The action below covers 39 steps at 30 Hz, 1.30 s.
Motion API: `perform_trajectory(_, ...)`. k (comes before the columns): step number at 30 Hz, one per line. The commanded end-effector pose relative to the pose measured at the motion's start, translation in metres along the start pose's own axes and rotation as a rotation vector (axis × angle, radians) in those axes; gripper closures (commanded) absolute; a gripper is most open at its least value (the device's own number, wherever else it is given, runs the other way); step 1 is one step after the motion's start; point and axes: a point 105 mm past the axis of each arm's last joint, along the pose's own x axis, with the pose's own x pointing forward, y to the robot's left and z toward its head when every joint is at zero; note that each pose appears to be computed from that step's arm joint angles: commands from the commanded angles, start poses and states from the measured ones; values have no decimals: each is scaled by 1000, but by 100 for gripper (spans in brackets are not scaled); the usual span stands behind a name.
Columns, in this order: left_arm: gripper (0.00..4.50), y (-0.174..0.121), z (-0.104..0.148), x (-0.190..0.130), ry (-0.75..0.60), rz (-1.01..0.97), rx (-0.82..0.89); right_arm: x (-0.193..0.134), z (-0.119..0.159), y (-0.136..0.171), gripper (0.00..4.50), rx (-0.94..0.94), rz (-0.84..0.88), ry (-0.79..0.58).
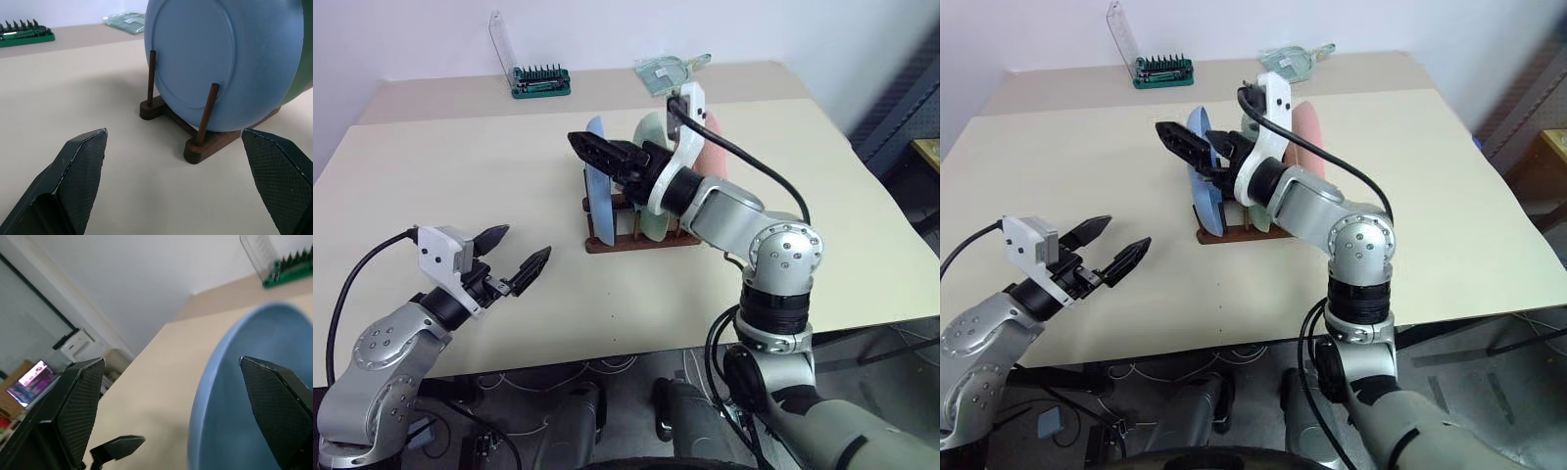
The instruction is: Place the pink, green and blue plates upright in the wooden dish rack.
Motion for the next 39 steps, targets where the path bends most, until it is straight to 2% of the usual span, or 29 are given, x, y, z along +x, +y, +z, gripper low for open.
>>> perform_trajectory(1, 0, -6, 11, 2, -37, -23, 28, -3, 20, 22, 2, -145, 79, -51)
perform_trajectory(9, 0, -8, 9, 5, -38, -31, 20, -22, 53, 26, 2, -512, 103, -100)
perform_trajectory(12, 0, -6, 8, 6, -35, -28, 25, -46, 82, 21, 2, -688, 105, -169)
perform_trajectory(14, 0, -5, 7, 7, -34, -24, 29, -56, 92, 17, 2, -752, 102, -187)
perform_trajectory(17, 0, 5, 4, 5, -25, 9, 36, -95, 117, -21, 2, -844, -38, -175)
perform_trajectory(19, 0, 14, 0, 4, -18, 44, 47, -129, 121, -50, 2, -872, -136, -125)
perform_trajectory(21, 0, 22, -4, 4, -10, 72, 61, -162, 115, -73, 2, -847, -189, -66)
perform_trajectory(24, 0, 27, -6, 7, -12, 85, 66, -186, 98, -91, 2, -780, -192, -7)
perform_trajectory(28, 0, 43, -15, -2, 30, 132, 87, -211, 51, -121, 2, -712, -224, 165)
perform_trajectory(35, 0, 55, -31, -24, 104, 193, 109, -217, 16, -155, 2, -681, -288, 267)
perform_trajectory(39, 0, 56, -35, -33, 120, 228, 104, -211, 9, -164, 2, -663, -283, 267)
